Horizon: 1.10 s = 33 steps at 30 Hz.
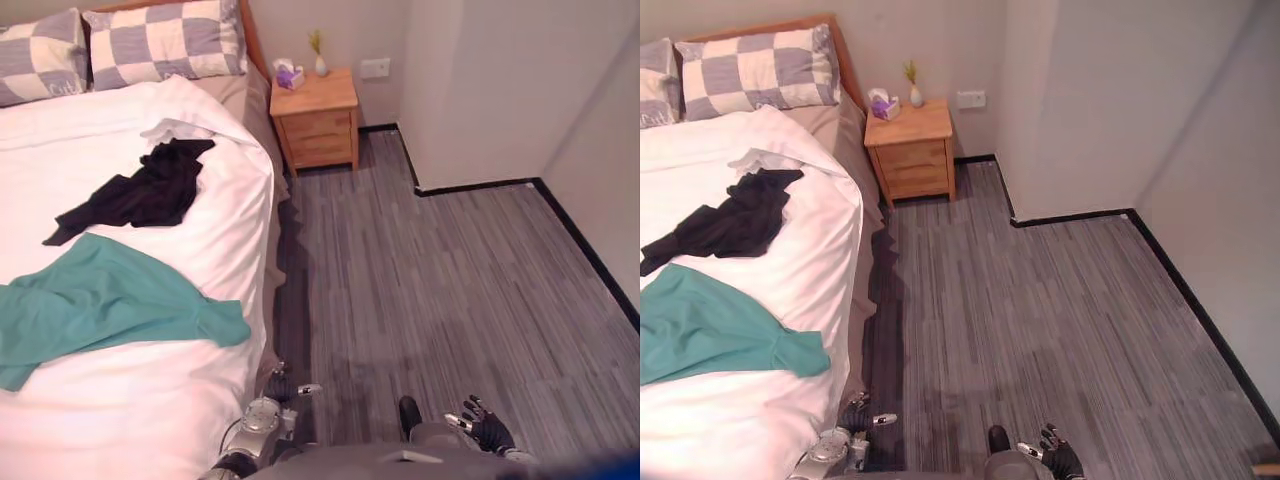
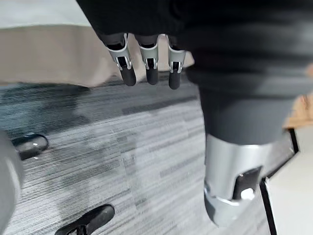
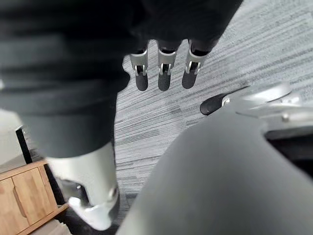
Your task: Tidy the bed and pick cloth on bed and put in laundry
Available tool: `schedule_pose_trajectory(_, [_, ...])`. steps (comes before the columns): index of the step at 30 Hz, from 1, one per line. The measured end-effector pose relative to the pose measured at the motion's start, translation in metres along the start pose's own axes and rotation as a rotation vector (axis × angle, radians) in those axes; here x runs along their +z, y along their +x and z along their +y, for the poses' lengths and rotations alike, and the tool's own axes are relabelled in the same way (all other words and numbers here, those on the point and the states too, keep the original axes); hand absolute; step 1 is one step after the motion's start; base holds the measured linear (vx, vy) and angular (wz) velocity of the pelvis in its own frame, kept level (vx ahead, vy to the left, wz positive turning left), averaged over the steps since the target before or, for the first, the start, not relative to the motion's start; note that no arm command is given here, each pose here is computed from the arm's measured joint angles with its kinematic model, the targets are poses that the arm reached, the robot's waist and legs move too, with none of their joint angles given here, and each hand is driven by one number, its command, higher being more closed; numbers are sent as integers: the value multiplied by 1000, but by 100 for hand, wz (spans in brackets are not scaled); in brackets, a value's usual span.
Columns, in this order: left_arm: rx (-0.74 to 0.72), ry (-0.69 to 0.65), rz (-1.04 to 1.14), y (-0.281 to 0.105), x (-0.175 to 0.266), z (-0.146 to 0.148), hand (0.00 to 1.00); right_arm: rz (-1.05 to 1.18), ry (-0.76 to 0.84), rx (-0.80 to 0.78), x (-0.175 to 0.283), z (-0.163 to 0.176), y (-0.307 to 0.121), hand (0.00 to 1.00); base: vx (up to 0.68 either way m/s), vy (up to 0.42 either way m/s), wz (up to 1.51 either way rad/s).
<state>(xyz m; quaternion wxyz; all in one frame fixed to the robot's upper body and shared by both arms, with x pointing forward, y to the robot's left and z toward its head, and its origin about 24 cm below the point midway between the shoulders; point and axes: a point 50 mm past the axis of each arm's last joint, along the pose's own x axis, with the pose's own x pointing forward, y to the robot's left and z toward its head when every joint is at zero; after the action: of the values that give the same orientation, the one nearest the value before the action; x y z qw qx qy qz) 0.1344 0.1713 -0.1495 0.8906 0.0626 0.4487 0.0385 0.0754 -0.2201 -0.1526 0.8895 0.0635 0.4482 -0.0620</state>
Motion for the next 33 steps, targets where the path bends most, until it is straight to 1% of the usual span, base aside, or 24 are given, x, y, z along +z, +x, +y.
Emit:
schedule_pose_trajectory(4, [19, -24, 38, -4, -12, 3, 0, 47, 20, -5, -6, 5, 0, 0, 29, 8, 18])
schedule_pose_trajectory(7, [78, -103, 75, -7, -22, 11, 0, 89, 31, -11, -12, 5, 0, 0, -9, -17, 10])
schedule_pose_trajectory(8, [132, -168, 135, -9, -34, 20, 0, 141, 34, -6, -21, 8, -2, 0, -5, -6, 3])
schedule_pose_trajectory(14, [132, -169, 137, -9, -34, 21, 0, 141, 37, -6, -21, 8, -2, 0, 0, 0, 0])
schedule_pose_trajectory(18, [129, -168, 164, -8, -35, 21, 0, 153, 71, -15, -23, 8, -2, 0, -4, -8, 6])
schedule_pose_trajectory(21, [130, -210, 202, -8, -36, 18, 0, 174, 102, -31, -24, 4, -3, 0, 64, -57, -6])
schedule_pose_trajectory(22, [145, -266, 219, -9, -39, 17, 0, 183, 95, -35, -24, -1, -4, 0, 174, -46, -47])
schedule_pose_trajectory(23, [189, -335, 240, -13, -47, 24, 0, 179, 93, -20, -19, 3, 0, 0, 152, -40, -46])
schedule_pose_trajectory(25, [227, -422, 197, -10, -36, 31, 0, 185, 103, -8, -18, 8, 1, 0, 22, -75, -4])
schedule_pose_trajectory(27, [228, -434, 163, -10, -31, 32, 0, 191, 75, 1, -14, 7, 2, 0, -2, -84, 7])
schedule_pose_trajectory(28, [204, -437, 158, -10, -29, 25, 0, 192, 53, -3, -9, 2, 3, 0, 132, -46, 6])
schedule_pose_trajectory(33, [161, -438, 151, -10, -30, 23, 0, 219, 95, -11, -3, 2, 9, 0, 37, 35, -15])
